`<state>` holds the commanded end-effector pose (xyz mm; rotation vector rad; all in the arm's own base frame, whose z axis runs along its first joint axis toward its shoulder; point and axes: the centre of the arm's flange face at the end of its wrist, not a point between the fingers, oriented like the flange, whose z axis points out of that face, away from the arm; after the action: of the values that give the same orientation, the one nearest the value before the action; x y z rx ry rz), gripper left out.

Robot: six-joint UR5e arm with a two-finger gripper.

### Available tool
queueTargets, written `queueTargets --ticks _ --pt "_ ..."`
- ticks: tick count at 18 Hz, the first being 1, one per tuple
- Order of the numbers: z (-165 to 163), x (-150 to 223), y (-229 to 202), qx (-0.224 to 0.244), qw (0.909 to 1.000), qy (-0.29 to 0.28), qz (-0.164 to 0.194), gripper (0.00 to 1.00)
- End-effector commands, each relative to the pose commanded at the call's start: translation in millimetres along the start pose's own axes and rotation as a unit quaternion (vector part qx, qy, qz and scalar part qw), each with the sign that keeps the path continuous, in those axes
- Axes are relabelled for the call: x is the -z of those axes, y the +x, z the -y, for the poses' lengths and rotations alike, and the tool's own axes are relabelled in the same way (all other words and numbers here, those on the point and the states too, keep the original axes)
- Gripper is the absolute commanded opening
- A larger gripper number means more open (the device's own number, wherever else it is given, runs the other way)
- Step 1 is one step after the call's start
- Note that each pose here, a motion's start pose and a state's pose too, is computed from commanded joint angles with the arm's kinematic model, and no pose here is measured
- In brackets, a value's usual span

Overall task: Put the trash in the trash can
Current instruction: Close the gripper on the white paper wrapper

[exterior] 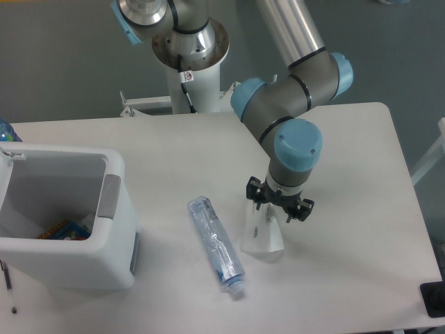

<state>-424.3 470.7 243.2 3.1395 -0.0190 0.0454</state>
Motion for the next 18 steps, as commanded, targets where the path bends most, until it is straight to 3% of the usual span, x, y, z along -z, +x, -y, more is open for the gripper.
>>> queueTargets --ticks 3,7,18 --pt "-0.1 0.9 0.1 0.003 1.0 0.0 0.001 0.35" --pt "0.3 0.7 -0.4 0.011 0.9999 0.0 0.001 0.25" --pt "-1.8 8.5 -3.8 0.014 0.9998 0.013 0.001 0.24"
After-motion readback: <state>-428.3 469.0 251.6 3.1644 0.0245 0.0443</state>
